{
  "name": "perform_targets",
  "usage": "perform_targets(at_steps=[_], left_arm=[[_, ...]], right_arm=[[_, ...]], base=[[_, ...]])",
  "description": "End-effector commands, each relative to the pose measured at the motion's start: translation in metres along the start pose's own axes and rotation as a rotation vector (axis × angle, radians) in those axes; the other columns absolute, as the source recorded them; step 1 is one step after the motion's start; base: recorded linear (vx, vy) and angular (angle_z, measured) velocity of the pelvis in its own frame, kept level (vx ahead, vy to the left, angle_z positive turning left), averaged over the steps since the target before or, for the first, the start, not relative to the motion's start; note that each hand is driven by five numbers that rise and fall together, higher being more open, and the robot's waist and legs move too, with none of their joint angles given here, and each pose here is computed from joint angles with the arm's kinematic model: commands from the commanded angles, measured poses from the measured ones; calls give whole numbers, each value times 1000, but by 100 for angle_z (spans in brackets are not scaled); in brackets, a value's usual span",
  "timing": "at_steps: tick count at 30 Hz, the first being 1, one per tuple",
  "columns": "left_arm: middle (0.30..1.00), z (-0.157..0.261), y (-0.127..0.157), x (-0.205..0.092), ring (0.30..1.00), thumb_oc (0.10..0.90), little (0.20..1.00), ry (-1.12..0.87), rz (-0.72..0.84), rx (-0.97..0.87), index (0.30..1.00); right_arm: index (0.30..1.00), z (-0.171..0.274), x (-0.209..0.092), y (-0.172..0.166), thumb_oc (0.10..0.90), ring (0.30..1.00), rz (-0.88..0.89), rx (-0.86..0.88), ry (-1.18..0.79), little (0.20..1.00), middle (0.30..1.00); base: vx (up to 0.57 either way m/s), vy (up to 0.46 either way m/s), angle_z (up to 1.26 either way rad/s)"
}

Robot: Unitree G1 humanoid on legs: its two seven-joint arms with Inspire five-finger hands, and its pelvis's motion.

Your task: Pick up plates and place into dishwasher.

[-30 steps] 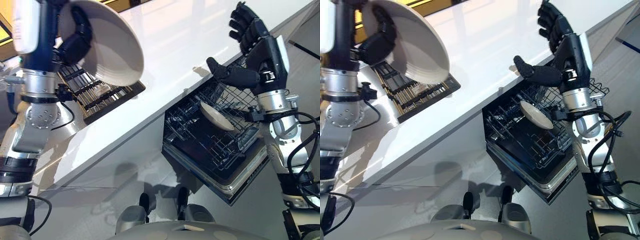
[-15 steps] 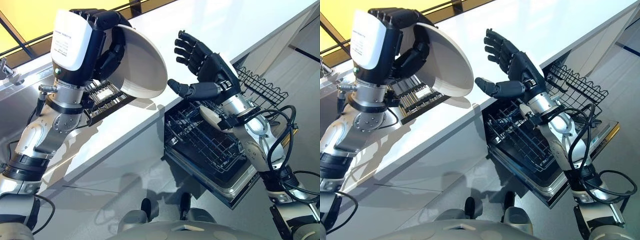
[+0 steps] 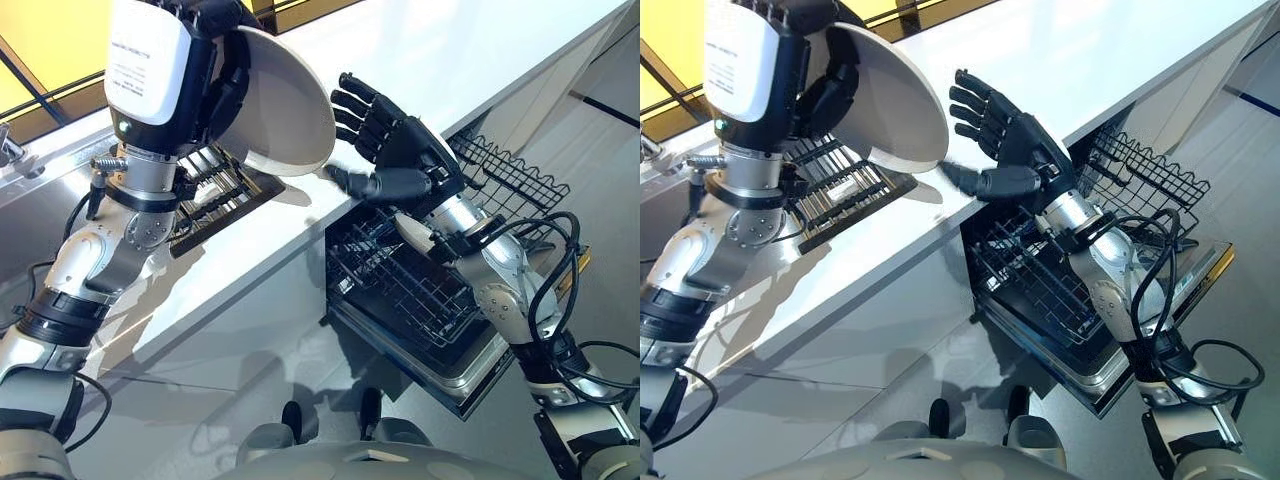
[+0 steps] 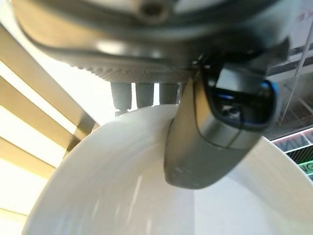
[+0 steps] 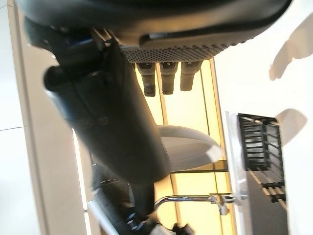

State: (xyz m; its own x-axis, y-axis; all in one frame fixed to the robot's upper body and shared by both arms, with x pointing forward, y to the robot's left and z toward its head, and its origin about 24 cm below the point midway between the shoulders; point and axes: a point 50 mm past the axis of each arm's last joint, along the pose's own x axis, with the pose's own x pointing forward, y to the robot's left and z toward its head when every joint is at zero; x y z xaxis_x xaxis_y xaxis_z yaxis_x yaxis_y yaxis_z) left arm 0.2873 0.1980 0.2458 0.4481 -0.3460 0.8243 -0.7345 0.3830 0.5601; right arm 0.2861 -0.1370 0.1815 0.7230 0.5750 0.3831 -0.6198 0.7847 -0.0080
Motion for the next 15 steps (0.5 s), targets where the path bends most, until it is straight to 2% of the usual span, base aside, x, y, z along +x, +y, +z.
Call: perform_targets(at_steps=[1,15], left_arm=[[300,-9,15,21,300,100,200,-28,126,62,300],[300,-18,4,13,300,100,200,42,70,52,300]], right_arm=[[900,52,18,26,800,900,149,-48,-291,900,900],[900,46,23,29,800,900,152,-37,-257,900,900]], base=[[0,0,0],[0,0,0]])
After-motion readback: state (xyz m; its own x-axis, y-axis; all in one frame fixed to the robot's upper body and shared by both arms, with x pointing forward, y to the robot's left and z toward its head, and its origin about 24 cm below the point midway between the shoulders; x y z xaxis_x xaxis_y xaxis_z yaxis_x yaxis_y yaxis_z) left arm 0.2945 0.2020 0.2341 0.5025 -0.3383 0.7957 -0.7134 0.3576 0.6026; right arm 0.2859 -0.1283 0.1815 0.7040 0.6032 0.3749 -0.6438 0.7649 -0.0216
